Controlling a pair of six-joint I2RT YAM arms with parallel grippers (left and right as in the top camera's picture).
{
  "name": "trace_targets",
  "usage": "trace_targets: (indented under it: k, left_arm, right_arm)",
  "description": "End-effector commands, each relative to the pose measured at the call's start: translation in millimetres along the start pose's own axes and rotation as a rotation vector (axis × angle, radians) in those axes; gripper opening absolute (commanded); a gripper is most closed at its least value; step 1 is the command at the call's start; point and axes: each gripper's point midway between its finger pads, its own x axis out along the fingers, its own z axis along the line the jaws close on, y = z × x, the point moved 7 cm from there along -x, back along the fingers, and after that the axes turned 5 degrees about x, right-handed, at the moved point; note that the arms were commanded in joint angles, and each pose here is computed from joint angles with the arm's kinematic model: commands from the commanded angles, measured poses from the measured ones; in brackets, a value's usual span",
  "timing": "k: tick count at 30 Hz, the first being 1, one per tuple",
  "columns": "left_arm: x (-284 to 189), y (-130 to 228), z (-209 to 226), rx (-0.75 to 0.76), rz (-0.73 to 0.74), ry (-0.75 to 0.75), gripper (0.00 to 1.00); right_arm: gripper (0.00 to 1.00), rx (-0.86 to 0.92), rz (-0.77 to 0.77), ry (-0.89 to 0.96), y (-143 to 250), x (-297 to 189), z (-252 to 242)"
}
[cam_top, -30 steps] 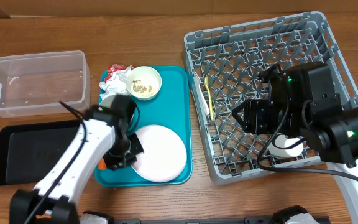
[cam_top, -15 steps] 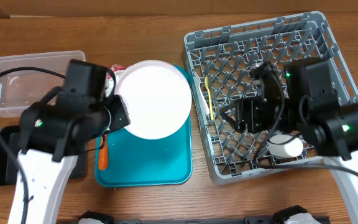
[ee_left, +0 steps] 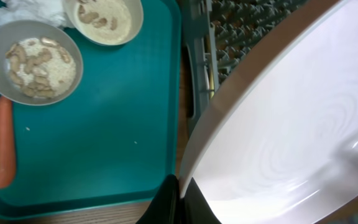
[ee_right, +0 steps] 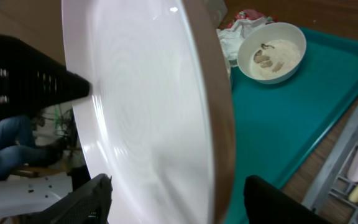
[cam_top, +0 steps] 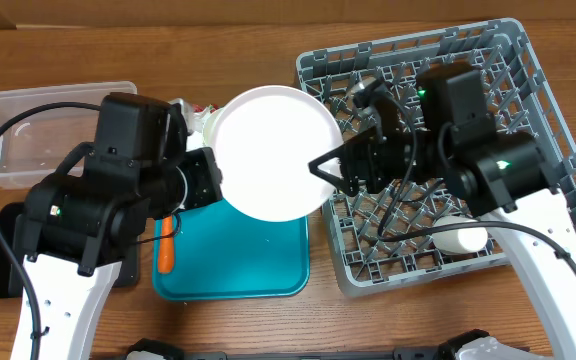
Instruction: Sort waste into correct bins and load items into the dishwasher rack
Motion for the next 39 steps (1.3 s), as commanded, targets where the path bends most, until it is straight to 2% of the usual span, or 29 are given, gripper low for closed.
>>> trace_targets:
  k: [1, 5, 8, 9, 10, 11, 14, 15, 16, 20, 24, 26, 31, 39]
  left_arm:
    - [-4.7, 1.7, -11.0, 0.052, 0.001, 0.060, 0.04]
    - [-4.5, 0.5, -9.5, 0.064, -0.009, 0.042, 0.04]
    - [-4.4, -0.8, -6.6, 0.063, -0.022, 0.014, 0.04]
    - [-4.4, -1.2, -5.8, 0.064, -0.026, 0.006, 0.04]
    - [-4.5, -1.8, -4.6, 0.063, -0.031, -0.006, 0.13]
    - [-4.5, -2.2, -2.9, 0.064, -0.036, -0.022, 0.33]
    - [-5.0, -1.4, 3.6, 0.059, -0.040, -0.076, 0.71]
    - [-5.2, -0.8, 6.2, 0.058, -0.040, -0.099, 0.93]
    - [-5.5, 0.4, 8.8, 0.058, -0.036, -0.120, 1.00]
    - [-5.8, 4.5, 12.9, 0.085, -0.012, -0.150, 1.00]
    - [-6.0, 4.4, 14.4, 0.085, -0.015, -0.163, 1.00]
    - [-6.0, 4.0, 14.2, 0.085, -0.017, -0.163, 1.00]
    - [-5.8, 2.2, 13.3, 0.087, -0.028, -0.158, 1.00]
    - [-5.9, 2.9, 13.6, 0.094, -0.023, -0.160, 1.00]
  right_arm:
    - [0.46, -0.043, 0.001, -0.053, -4.1, 6.3, 6.1]
    - [0.28, -0.058, -0.004, -0.090, -5.9, 6.1, 9.9]
    - [0.05, -0.051, 0.002, -0.088, -4.6, 6.0, 9.7]
    - [0.04, -0.047, 0.006, -0.087, -3.6, 5.6, 9.8]
    - [0.04, -0.041, 0.007, -0.082, -2.8, 4.5, 9.3]
    - [0.04, -0.031, 0.005, -0.065, -2.4, 2.4, 7.3]
    - [0.04, 0.046, -0.023, 0.072, -1.0, -8.8, -6.6]
    - [0.04, 0.089, -0.043, 0.149, -0.7, -14.8, -15.1]
    - [0.04, 0.130, -0.067, 0.243, 0.2, -22.8, -25.2]
    - [0.04, 0.265, -0.181, 0.657, 6.1, -69.9, -71.2]
    - [0.04, 0.343, -0.274, 0.990, 7.9, -113.3, -111.4]
    - [0.04, 0.339, -0.285, 1.069, 6.4, -123.2, -122.6]
    - [0.04, 0.193, -0.195, 1.121, -4.5, -123.0, -150.9]
    - [0.04, 0.082, 0.058, 1.294, -3.4, -108.5, -207.9]
